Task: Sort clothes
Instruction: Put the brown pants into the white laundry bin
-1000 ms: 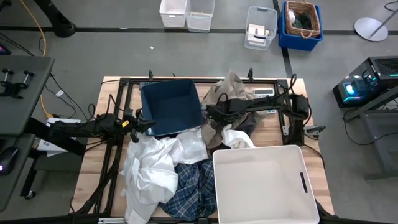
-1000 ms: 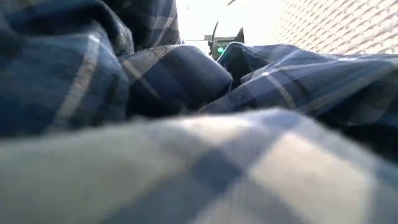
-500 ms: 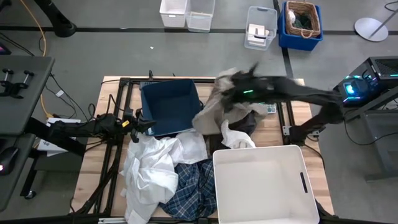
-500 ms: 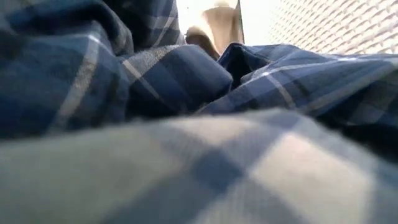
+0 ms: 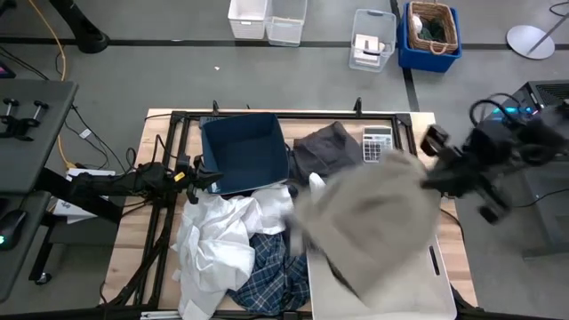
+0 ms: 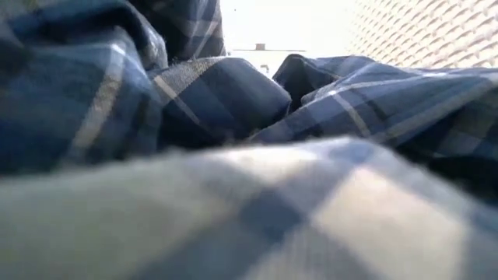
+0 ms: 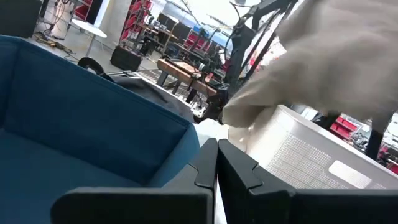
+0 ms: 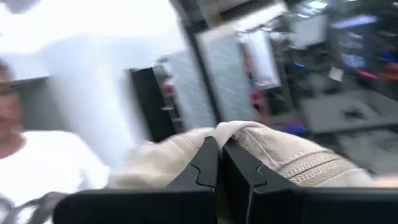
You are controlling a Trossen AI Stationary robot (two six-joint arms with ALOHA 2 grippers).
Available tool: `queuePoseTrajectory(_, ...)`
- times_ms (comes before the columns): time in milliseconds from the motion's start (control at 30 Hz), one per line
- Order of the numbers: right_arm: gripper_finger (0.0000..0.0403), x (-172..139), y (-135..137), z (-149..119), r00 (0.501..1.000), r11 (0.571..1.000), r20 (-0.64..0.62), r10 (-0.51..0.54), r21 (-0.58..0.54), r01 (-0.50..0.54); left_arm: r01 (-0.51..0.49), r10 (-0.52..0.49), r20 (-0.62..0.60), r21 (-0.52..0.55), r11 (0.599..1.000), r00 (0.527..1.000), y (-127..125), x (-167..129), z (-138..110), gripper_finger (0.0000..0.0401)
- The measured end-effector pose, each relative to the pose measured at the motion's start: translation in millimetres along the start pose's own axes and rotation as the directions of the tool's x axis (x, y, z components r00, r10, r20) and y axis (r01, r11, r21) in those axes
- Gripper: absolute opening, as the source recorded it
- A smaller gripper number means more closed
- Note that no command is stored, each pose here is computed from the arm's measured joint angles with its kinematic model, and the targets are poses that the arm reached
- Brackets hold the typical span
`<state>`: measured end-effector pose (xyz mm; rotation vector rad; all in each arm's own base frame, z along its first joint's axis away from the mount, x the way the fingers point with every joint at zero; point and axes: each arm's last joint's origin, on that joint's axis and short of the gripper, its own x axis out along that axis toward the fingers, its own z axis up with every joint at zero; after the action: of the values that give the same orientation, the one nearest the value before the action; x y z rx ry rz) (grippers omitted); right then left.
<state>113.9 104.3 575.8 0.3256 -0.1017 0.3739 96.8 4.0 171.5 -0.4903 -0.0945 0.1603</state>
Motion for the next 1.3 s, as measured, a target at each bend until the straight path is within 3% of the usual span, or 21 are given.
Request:
queuePoseTrajectory(133,0.0,-5.5,27.3,-18.0,0.995,0.999,-0.098,0.002,-0.052,-0.007,0.001,-0.001,0.0,0.0,1.0,1.0,0.0,0.0,0.0,0.0001)
queuePoseTrajectory(267,0.0,-17.7,35.2,-41.6,0.965,0.993,-0.236,-0.114,0.011,0.12,0.0,0.0,0.0,0.0,1.0,1.0,0.0,0.0,0.0,0.0001)
queuePoseTrajectory(367,0.0,-28.9,24.8,-66.0,0.889,0.946,-0.354,-0.29,0.038,0.323,0.0,0.0,0.0,0.0,1.0,1.0,0.0,0.0,0.0,0.0001)
queuePoseTrajectory(467,0.0,-37.8,10.4,-94.7,0.754,0.861,-0.486,-0.442,0.008,0.509,0.0,0.0,0.0,0.0,1.0,1.0,0.0,0.0,0.0,0.0001)
queuePoseTrajectory(500,0.0,-36.1,9.7,-103.8,0.723,0.84,-0.525,-0.449,0.027,0.542,0.0,0.0,0.0,0.0,1.0,1.0,0.0,0.0,0.0,0.0001)
queuePoseTrajectory(567,0.0,-28.5,10.7,-124.0,0.698,0.859,-0.584,-0.416,-0.001,0.512,0.0,0.0,0.0,0.0,1.0,1.0,0.0,0.0,0.0,0.0001)
queuePoseTrajectory(667,0.0,-9.3,21.3,-157.1,0.694,0.898,-0.658,-0.291,0.063,0.436,0.0,0.0,-0.001,0.0,1.0,1.0,0.0,0.0,-0.1,0.0001)
queuePoseTrajectory(733,0.0,1.5,25.3,-182.9,0.658,0.922,-0.728,-0.19,0.098,0.375,0.0,0.0,0.0,0.0,1.0,1.0,0.0,0.0,0.0,0.0)
queuePoseTrajectory(833,0.0,9.2,25.5,-222.9,0.59,0.914,-0.802,-0.092,0.168,0.37,0.0,0.0,0.0,0.0,1.0,1.0,0.0,0.0,0.0,0.0)
queuePoseTrajectory(933,0.0001,14.4,18.8,-255.1,0.563,0.855,-0.825,-0.054,0.252,0.452,0.0,0.0,0.0,0.0,1.0,1.0,0.0,0.0,0.0,0.0)
queuePoseTrajectory(1067,0.0023,25.0,8.1,-287.0,0.548,0.69,-0.836,0.004,0.399,0.604,0.0,0.0,0.0,0.0,1.0,1.0,0.0,0.0,0.0,0.0)
queuePoseTrajectory(1133,0.0048,33.9,8.6,-296.0,0.532,0.634,-0.844,0.064,0.447,0.632,0.0,0.0,0.0,0.0,1.0,1.0,0.0,0.0,0.0,0.0)
queuePoseTrajectory(1300,0.0128,67.2,18.6,-287.5,0.544,0.587,-0.824,0.159,0.522,0.619,0.0,0.0,-0.001,0.0,1.0,1.0,0.0,0.0,0.0,0.0)
